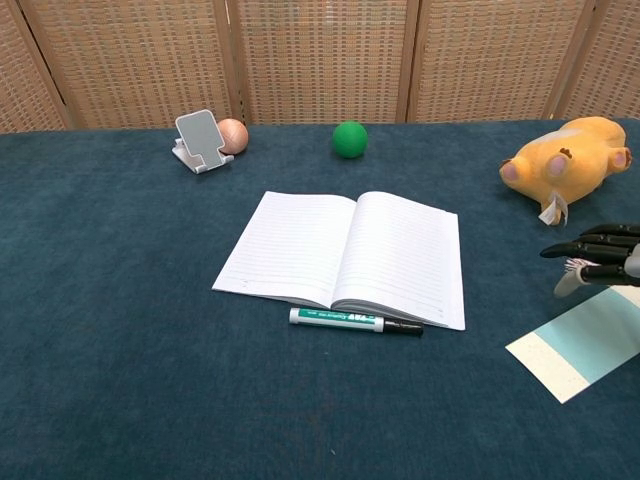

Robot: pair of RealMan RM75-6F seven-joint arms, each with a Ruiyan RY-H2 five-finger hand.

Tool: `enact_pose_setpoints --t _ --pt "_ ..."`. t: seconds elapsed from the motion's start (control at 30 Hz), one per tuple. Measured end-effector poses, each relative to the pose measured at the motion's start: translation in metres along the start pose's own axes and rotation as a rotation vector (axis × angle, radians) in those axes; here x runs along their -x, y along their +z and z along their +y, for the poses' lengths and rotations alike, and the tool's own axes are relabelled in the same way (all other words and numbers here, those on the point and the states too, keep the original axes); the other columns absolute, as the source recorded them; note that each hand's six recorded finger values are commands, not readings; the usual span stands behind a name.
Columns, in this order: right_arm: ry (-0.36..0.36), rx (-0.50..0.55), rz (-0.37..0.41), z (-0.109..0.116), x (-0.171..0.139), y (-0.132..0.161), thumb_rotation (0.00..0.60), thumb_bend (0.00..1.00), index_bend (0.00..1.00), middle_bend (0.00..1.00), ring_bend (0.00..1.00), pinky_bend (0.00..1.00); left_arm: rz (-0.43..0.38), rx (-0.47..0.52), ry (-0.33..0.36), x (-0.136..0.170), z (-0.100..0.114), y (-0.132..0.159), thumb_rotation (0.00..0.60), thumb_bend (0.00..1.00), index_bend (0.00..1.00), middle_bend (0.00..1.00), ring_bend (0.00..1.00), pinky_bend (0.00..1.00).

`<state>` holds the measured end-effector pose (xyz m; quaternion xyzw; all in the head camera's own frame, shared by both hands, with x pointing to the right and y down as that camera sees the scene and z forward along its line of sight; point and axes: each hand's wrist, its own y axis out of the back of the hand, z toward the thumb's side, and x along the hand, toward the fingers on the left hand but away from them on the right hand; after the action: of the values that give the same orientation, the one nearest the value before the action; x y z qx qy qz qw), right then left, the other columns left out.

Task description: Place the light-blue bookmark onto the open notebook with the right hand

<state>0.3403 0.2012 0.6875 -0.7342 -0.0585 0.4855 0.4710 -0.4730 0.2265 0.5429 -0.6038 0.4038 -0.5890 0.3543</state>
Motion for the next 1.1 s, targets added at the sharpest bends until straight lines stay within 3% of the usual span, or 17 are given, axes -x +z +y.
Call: enact_pose_setpoints --t 1.1 --pt "0.153 -0.099 -0.010 0.007 0.023 0.011 0.600 0.00 0.21 0.00 0.00 0.00 0.009 -0.006 -0.008 -0.003 -0.003 0.000 0.600 0.00 0.00 0.00 0.00 0.00"
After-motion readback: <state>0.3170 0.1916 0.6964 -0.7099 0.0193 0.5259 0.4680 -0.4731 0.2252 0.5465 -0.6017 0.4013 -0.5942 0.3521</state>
